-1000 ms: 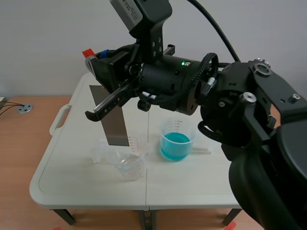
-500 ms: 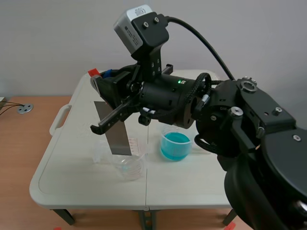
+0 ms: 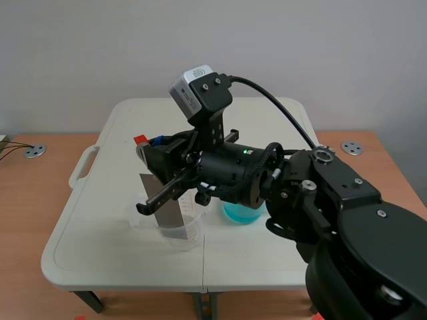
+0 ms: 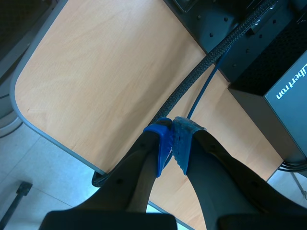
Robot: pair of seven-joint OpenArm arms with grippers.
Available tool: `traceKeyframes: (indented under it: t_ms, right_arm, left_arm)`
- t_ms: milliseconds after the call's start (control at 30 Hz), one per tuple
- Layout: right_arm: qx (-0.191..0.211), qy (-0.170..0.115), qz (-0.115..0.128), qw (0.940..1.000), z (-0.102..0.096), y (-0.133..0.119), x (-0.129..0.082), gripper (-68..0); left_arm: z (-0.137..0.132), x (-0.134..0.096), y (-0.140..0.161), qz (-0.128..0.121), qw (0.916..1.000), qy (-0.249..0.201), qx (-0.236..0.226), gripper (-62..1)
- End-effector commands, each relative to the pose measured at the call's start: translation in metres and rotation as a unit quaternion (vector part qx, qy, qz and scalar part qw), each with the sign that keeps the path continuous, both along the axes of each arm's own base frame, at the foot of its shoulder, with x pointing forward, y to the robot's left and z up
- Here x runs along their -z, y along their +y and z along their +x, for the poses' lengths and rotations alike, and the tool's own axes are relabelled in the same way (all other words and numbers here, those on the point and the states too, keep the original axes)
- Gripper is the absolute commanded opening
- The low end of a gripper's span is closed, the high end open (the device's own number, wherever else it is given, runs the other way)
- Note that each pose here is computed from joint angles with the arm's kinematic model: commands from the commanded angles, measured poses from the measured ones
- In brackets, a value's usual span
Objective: Hold the metal plate by the orange handle, dip it into the blue solution, take it out and point at it, then put the plate back in the beaker on the left.
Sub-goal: 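Put the plate into the left beaker, then return to the home posture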
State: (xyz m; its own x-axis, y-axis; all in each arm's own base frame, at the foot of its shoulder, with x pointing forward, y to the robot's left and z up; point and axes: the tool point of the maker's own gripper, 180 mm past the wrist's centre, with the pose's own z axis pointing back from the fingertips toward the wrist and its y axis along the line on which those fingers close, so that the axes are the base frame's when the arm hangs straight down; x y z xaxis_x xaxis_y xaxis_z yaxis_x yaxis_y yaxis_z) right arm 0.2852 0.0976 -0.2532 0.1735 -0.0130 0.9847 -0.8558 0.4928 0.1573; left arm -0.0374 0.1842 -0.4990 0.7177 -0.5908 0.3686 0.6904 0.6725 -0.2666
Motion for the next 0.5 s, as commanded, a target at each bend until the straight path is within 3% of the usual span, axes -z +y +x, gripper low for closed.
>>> traceKeyframes:
  t_ms: [0,467]
  right_arm:
    - [0.003,-0.012,0.019,0.9998,0.004,0.001,-0.011,-66.2]
    - [0.003,0.0,0.01,0.9999,0.003,0.0,0.0,-65.9]
  left_arm:
    - [-0.001,-0.002,-0.003,-0.006,1.0,0.001,0.0,-59.4]
    - [-0.001,-0.002,-0.003,-0.006,1.0,0.001,0.0,-59.4]
